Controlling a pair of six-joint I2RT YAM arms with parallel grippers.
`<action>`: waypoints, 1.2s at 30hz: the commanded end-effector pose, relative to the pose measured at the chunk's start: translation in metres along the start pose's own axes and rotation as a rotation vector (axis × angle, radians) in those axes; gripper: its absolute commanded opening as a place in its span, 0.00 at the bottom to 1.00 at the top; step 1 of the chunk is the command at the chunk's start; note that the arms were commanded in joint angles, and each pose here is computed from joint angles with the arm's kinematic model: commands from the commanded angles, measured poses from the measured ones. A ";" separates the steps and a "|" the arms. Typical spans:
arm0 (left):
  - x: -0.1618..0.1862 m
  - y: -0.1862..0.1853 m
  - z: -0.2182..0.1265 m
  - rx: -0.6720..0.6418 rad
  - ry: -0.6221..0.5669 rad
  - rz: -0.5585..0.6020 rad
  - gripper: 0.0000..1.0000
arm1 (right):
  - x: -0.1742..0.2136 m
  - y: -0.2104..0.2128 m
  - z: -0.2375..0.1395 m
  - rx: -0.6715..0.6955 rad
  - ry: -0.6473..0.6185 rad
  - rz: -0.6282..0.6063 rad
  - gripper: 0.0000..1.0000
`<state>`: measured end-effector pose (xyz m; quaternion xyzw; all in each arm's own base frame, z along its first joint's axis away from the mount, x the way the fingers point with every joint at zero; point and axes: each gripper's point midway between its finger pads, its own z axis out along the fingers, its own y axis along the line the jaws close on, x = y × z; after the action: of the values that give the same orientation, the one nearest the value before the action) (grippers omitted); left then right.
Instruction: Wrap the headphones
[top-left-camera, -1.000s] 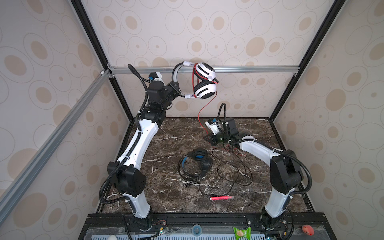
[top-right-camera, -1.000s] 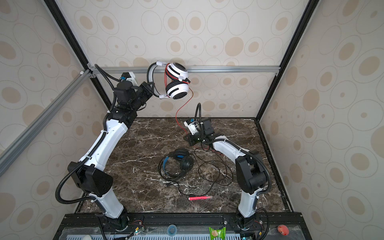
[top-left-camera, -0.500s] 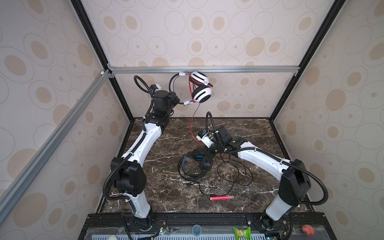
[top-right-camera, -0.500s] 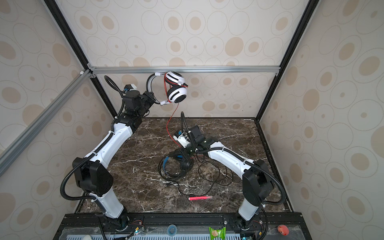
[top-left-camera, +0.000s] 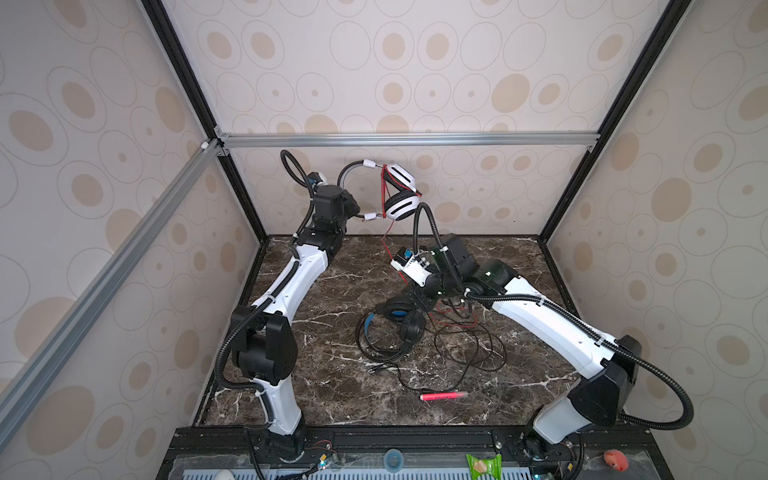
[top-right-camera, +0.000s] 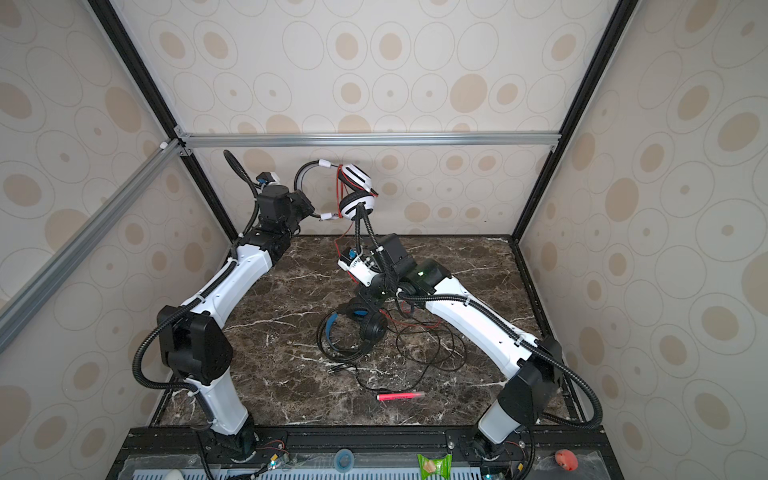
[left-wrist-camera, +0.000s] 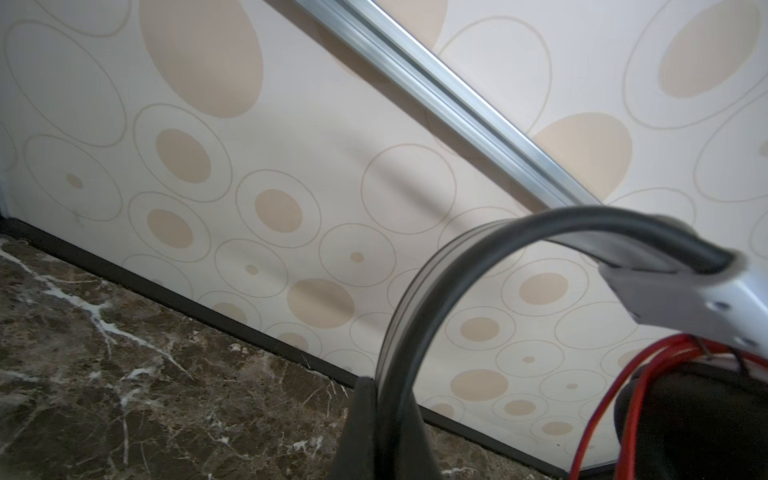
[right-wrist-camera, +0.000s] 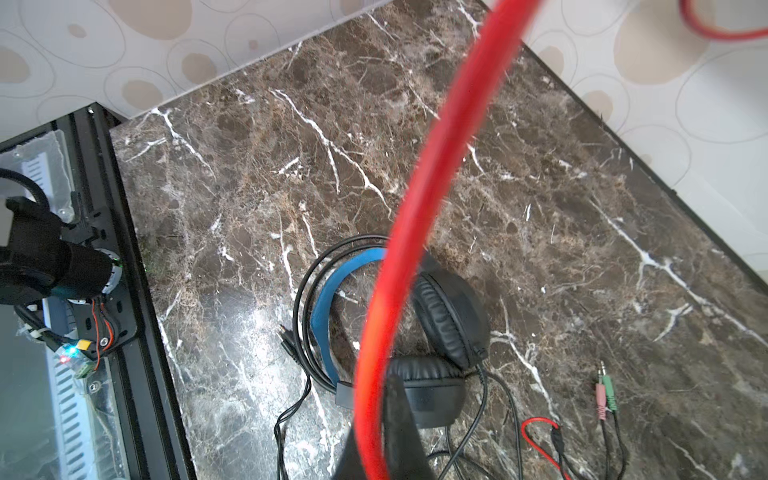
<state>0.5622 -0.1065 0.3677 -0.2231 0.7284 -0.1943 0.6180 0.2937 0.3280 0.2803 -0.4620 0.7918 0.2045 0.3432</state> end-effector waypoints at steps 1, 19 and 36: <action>-0.031 -0.014 -0.011 0.016 -0.103 0.072 0.00 | 0.002 0.005 -0.004 -0.024 0.065 -0.057 0.00; 0.041 -0.004 -0.054 0.106 0.086 0.445 0.00 | -0.064 -0.081 -0.041 0.240 0.000 -0.010 0.00; 0.065 -0.027 -0.106 0.362 0.197 0.429 0.00 | -0.038 -0.191 -0.074 0.457 -0.067 0.376 0.00</action>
<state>0.4612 -0.1559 0.2989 0.0616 0.8123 -0.1592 0.5577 0.4380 0.2233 0.3565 -0.2584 0.8678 0.0815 0.4166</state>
